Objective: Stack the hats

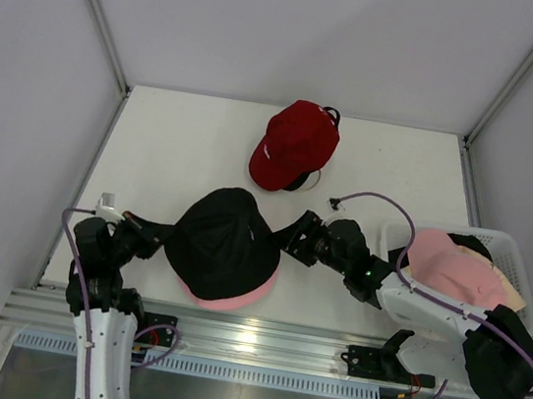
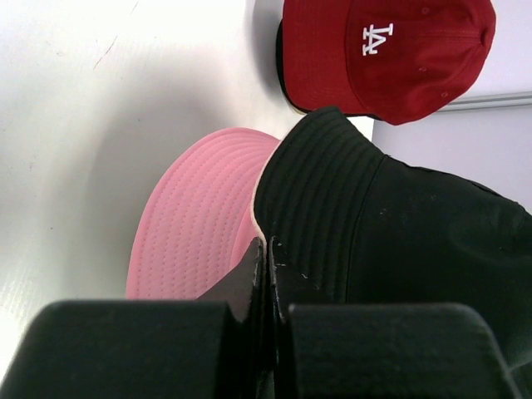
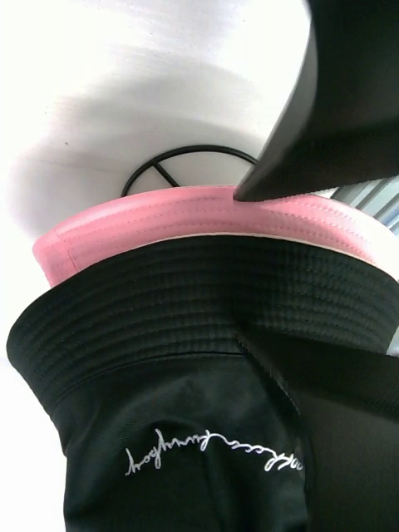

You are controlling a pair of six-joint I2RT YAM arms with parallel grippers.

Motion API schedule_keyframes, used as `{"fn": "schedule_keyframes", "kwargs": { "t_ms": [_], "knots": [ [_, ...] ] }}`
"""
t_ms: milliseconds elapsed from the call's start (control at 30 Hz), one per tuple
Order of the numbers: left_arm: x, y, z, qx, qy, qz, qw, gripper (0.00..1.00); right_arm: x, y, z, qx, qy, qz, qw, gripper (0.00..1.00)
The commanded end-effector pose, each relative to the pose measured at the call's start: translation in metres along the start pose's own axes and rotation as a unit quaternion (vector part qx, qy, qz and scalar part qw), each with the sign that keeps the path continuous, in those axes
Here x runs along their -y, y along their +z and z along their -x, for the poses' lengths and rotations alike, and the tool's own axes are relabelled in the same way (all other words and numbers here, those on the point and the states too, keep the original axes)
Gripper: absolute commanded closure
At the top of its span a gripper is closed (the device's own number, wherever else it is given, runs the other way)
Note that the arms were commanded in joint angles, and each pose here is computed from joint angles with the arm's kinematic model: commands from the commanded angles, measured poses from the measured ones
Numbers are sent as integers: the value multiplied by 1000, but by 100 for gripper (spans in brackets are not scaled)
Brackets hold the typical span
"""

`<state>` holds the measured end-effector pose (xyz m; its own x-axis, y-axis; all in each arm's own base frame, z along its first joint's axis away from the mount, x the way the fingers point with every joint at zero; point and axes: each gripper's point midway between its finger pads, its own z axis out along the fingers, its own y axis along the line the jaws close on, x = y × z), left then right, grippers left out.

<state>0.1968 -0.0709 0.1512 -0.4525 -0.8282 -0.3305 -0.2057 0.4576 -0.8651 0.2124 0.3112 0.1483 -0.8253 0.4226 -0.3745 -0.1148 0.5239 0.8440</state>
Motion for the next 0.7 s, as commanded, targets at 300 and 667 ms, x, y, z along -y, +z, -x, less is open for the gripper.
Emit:
{"fn": "schedule_keyframes", "kwargs": {
  "t_ms": [300, 667],
  "knots": [
    [-34, 10, 0, 34, -27, 36, 998, 99, -14, -4, 1, 23, 30, 35, 999, 97],
    [-73, 21, 3, 63, -6, 109, 992, 99, 41, -7, -1, 50, -13, -57, 997, 100]
  ]
}}
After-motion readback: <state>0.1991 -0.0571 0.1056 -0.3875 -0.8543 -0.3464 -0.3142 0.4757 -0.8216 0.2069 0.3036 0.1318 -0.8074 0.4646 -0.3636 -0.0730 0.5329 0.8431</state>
